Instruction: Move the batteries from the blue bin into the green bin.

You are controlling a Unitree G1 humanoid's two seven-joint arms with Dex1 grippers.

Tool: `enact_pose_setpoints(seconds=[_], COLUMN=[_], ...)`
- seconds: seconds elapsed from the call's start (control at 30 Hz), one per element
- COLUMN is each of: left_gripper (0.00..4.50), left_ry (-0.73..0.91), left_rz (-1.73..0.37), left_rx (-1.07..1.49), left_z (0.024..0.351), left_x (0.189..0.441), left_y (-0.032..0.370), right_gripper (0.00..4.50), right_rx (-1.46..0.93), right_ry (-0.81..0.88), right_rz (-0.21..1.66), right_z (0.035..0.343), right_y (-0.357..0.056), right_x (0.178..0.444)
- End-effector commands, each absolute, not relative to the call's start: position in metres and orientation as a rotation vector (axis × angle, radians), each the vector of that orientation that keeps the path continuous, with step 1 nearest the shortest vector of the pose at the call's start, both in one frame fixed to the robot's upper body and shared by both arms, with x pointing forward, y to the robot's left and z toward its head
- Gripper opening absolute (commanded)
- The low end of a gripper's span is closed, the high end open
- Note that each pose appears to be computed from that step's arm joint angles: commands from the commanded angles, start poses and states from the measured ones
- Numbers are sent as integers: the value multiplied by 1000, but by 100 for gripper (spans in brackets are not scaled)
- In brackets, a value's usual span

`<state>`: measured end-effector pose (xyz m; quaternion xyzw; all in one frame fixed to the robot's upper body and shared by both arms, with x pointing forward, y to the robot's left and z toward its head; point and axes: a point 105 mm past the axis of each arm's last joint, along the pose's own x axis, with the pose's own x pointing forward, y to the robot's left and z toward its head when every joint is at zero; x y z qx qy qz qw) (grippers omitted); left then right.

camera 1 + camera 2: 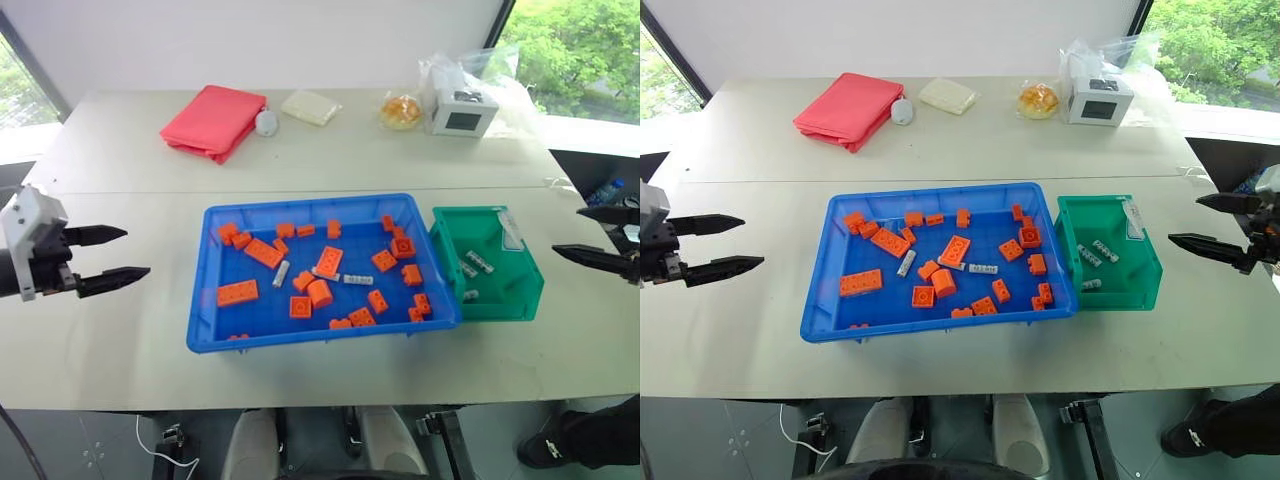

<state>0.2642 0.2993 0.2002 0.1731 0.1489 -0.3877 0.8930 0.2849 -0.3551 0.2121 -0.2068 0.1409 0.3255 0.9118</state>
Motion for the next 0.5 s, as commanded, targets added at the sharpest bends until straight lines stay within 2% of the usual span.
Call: enact_pose_setpoints(seconds=[0.03, 0.3, 0.5], left_gripper=[450, 450, 450], left_ry=[262, 238, 223], left_rz=[-809, -760, -801], left_rx=[408, 399, 380], left_z=[212, 217, 223], left_x=[260, 264, 264], left_y=[296, 302, 291], right_gripper=[445, 445, 445], right_rx=[-459, -459, -465], right_ry=[251, 245, 230], right_rz=[667, 639, 607], right_z=[224, 222, 224], right_y=[-355, -361, -364], right_x=[287, 291, 299])
